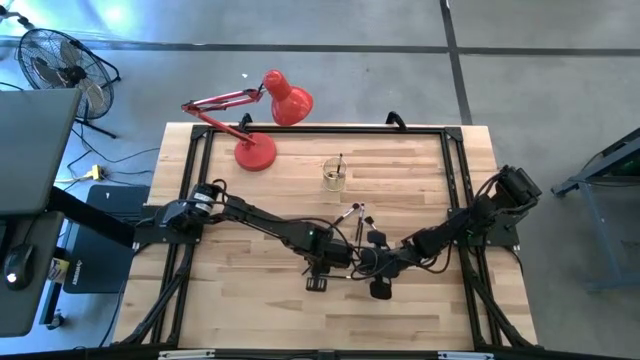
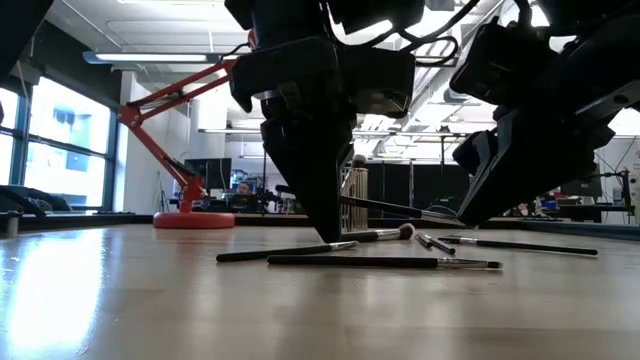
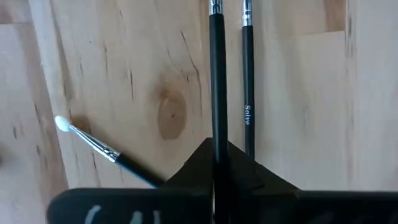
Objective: Put items in baskets/containers
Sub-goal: Put the makeup brush into the wire bin
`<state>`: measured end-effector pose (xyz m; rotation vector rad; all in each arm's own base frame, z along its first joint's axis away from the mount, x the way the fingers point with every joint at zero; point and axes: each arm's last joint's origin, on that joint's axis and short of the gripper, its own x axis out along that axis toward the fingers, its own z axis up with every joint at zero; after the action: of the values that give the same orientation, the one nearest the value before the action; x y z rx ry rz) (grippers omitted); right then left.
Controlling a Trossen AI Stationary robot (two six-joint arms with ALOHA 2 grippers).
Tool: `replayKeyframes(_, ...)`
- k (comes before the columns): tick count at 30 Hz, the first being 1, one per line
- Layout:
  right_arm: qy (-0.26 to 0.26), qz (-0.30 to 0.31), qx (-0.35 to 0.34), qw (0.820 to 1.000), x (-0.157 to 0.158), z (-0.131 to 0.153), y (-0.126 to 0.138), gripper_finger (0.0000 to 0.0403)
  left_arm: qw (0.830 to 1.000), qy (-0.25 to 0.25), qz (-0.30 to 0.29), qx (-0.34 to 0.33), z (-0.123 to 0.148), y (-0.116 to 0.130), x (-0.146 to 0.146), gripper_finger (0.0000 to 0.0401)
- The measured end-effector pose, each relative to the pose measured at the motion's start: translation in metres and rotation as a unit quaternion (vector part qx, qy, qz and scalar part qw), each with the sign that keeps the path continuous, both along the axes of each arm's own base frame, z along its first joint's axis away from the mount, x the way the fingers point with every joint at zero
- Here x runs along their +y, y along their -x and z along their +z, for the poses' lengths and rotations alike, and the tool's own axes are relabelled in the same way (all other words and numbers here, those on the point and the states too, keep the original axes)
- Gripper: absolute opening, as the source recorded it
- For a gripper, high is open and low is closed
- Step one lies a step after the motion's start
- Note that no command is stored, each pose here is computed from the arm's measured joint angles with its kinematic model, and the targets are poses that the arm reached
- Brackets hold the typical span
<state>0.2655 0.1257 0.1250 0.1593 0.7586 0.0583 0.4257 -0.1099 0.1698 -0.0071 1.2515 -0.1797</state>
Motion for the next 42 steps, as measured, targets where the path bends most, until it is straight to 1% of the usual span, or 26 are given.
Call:
replayKeyframes(5, -0.001, -0.006, -0.003, 1.000, 0.000, 0.000, 0.000, 0.0000, 1.000, 0.004, 0.004, 0.001, 0.000, 0.000, 0.000, 0.0005)
replayKeyframes(9, -0.006, -0.012, 0.004, 1.000, -0.001, 0.001, 0.001, 0.0000, 0.999, 0.001, 0.038, -0.001, 0.000, -0.001, 0.000, 0.0004)
replayKeyframes(15, -0.001, -0.016, 0.008, 1.000, -0.005, 0.018, 0.010, 0.0001, 0.998, 0.001, 0.059, -0.005, 0.002, -0.001, 0.001, 0.0002)
replayKeyframes(22, -0.020, -0.028, 0.008, 0.999, -0.010, 0.038, 0.020, 0.0001, 0.997, 0.012, 0.069, -0.024, 0.004, -0.005, 0.000, 0.0002)
replayKeyframes(24, -0.031, -0.035, 0.018, 0.999, -0.011, 0.040, 0.023, 0.0002, 0.997, 0.011, 0.073, -0.012, 0.003, -0.003, 0.000, 0.0001)
replayKeyframes(26, -0.042, -0.041, 0.017, 0.998, -0.011, 0.042, 0.024, 0.0014, 0.997, 0.007, 0.074, -0.008, 0.004, -0.001, 0.001, 0.0001)
replayKeyframes(28, -0.048, -0.044, 0.013, 0.998, -0.011, 0.043, 0.023, 0.0035, 0.997, 0.011, 0.074, -0.020, 0.011, -0.001, 0.001, 0.0001)
replayKeyframes(30, -0.046, -0.046, 0.014, 0.998, -0.011, 0.043, 0.024, 0.0063, 0.997, 0.011, 0.075, -0.026, 0.011, -0.002, 0.001, 0.0001)
replayKeyframes(35, -0.059, -0.067, 0.029, 0.996, -0.013, 0.042, 0.026, 0.0137, 0.997, 0.007, 0.076, -0.010, 0.010, 0.001, 0.001, 0.0001)
replayKeyframes(38, -0.088, -0.074, 0.081, 0.990, -0.014, 0.040, 0.033, 0.0161, 0.997, -0.007, 0.071, 0.014, 0.011, 0.013, 0.003, 0.0001)
replayKeyframes(40, -0.123, -0.090, 0.121, 0.981, -0.015, 0.039, 0.039, 0.0165, 0.997, -0.015, 0.078, 0.015, 0.010, 0.024, 0.005, 0.0000)
replayKeyframes(42, -0.143, -0.110, 0.152, 0.972, -0.013, 0.036, 0.044, 0.0164, 0.995, -0.019, 0.092, 0.026, 0.007, 0.041, 0.009, 0.0000)
